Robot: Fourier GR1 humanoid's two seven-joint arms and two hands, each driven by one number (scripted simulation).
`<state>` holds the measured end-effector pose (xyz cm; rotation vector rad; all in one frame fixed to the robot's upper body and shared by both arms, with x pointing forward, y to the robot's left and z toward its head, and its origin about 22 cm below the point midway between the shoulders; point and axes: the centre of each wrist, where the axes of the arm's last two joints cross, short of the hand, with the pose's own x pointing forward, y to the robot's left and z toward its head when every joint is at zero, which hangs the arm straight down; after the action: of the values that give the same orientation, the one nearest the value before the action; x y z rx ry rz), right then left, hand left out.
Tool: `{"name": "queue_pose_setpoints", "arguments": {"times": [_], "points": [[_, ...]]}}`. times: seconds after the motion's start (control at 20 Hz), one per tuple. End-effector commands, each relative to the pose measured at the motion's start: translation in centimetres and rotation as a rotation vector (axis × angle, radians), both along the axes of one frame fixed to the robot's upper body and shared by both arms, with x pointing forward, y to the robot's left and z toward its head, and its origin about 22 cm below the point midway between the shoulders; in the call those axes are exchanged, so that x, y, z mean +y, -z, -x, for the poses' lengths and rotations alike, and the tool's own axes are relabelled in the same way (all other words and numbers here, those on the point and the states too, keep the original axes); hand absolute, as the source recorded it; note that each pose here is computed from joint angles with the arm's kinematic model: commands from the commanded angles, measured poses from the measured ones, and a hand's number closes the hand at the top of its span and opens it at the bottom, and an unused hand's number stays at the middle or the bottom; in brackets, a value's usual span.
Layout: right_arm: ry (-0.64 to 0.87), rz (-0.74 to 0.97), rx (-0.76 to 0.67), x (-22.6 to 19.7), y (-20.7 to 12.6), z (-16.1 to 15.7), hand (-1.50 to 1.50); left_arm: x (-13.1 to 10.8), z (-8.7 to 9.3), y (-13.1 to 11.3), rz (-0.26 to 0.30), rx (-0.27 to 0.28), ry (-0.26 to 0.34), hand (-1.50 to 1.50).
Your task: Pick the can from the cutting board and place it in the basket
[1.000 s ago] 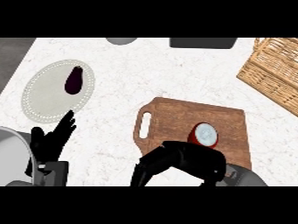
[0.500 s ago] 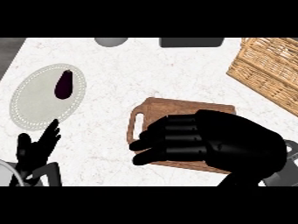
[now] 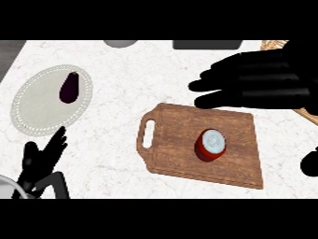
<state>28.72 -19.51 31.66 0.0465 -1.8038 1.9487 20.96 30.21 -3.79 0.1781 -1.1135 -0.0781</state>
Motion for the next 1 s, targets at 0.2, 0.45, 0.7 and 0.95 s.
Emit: {"name": "queue_pose_setpoints", "arguments": {"times": [0.2,0.45,0.7,0.95], "points": [[-0.002,0.296,-0.017,-2.0,-4.4,-0.5,-1.50,0.4,-0.3,0.8,0.040,0.079,-0.026,0.00],[0.000,0.329,-0.017,-1.4,-3.8,-1.0,-1.50,-1.3,0.9,1.6,0.049,0.093,-0.007,0.00],[-0.025,0.295,0.026,-1.9,-1.5,-1.4,-1.50,1.1,1.2,1.0,0.036,0.095,-0.023,0.00],[-0.025,0.277,0.046,-0.4,2.2,-2.4,-1.50,-0.3,2.4,1.9,0.025,0.072,-0.030,0.00]]}}
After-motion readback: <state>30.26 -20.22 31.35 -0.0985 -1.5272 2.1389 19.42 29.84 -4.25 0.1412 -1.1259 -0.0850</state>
